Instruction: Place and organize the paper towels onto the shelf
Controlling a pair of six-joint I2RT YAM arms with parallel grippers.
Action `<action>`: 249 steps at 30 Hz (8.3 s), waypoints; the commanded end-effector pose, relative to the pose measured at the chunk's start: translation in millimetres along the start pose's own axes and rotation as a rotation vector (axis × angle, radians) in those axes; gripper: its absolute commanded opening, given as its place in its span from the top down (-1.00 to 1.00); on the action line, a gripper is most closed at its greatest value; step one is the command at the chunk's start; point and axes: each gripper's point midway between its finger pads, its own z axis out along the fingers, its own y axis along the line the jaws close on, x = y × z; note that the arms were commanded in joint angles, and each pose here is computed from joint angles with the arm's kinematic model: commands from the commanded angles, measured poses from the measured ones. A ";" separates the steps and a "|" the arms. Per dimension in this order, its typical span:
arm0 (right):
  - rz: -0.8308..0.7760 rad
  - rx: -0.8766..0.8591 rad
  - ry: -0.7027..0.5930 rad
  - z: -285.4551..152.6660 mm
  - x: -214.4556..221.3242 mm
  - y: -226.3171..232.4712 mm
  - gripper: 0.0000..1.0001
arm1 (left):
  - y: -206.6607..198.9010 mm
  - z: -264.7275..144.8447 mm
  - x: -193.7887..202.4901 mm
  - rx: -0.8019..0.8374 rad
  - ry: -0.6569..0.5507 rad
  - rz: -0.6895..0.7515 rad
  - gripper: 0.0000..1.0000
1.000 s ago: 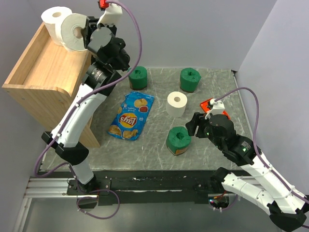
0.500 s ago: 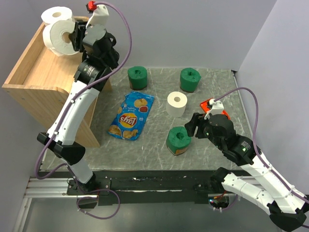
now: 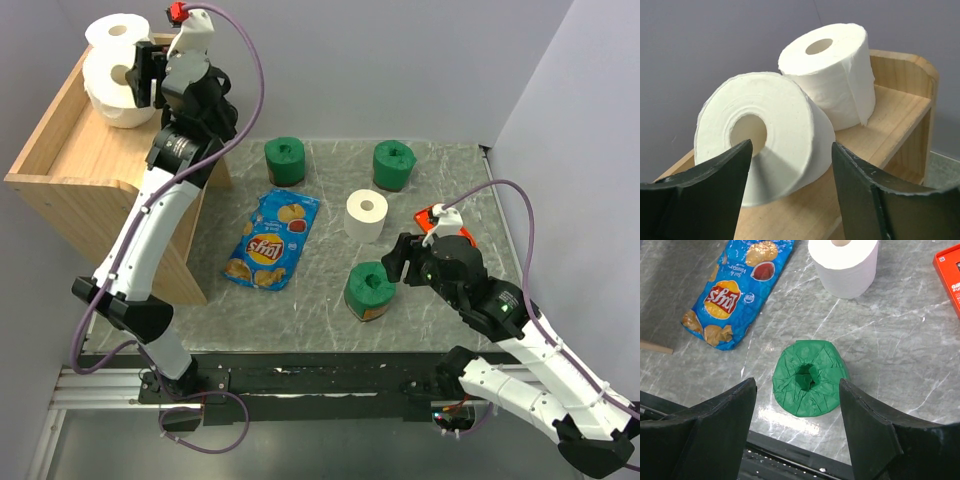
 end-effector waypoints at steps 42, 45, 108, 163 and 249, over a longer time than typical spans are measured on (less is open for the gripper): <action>0.105 0.248 0.107 191.3 -72.0 -65.5 -0.49 | -189.4 -309.6 174.4 1.496 0.116 -0.063 -0.93; 0.112 0.262 0.166 215.0 -62.9 -76.9 -0.49 | -187.9 -310.6 175.2 1.489 0.115 -0.064 -0.93; 0.072 0.111 0.185 122.6 -8.3 -16.9 -0.75 | -204.8 -345.6 203.4 1.417 0.213 0.094 -0.97; 0.102 0.120 -0.088 40.2 -19.9 -53.3 -0.66 | -300.6 -337.2 328.7 1.304 0.640 0.292 0.05; 0.087 -0.007 0.007 40.2 -24.0 -11.9 -0.65 | 56.6 -117.8 -3.4 0.385 -0.024 -0.156 0.12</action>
